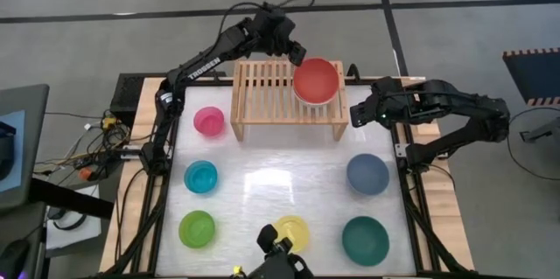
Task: Place and stack bowls onto a shelf
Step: Stack the large orange bowl on the white bowl on the shelf, then stack the large blue bowl on the stack bowls on the shelf
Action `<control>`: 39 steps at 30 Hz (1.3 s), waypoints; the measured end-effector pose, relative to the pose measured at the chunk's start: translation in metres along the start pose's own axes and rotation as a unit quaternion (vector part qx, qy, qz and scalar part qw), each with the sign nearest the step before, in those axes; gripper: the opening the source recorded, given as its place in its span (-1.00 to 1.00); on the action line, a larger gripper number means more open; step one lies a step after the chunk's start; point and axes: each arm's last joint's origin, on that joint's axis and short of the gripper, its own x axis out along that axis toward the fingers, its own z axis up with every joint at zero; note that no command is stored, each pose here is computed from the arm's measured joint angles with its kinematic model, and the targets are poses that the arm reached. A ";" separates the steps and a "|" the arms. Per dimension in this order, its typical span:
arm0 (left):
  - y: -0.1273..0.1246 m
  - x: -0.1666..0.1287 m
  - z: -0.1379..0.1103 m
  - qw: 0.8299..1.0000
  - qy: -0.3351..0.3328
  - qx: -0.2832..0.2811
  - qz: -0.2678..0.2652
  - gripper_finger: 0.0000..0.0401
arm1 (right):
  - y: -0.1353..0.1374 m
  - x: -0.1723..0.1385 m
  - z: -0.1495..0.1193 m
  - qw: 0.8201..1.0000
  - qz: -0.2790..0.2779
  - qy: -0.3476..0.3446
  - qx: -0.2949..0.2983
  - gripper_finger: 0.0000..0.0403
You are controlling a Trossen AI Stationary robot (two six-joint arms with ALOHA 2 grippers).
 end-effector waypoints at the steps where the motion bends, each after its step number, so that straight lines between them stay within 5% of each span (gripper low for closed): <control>1: -0.001 -0.003 0.004 1.000 -0.013 0.002 -0.005 -0.03 | 0.000 0.000 0.000 1.000 0.000 0.000 0.000 0.21; 8: -0.019 -0.007 0.007 0.998 -0.043 0.033 -0.039 -0.03 | 0.006 0.005 -0.002 1.000 -0.007 0.007 -0.003 0.21; 24: -0.021 0.012 -0.021 0.997 0.028 0.072 0.028 -0.03 | 0.013 0.012 -0.003 1.000 -0.016 0.020 -0.011 0.21; 39: -0.040 -0.031 -0.002 0.998 0.004 0.068 -0.008 -0.03 | 0.006 0.023 -0.014 0.996 -0.053 0.041 -0.054 0.21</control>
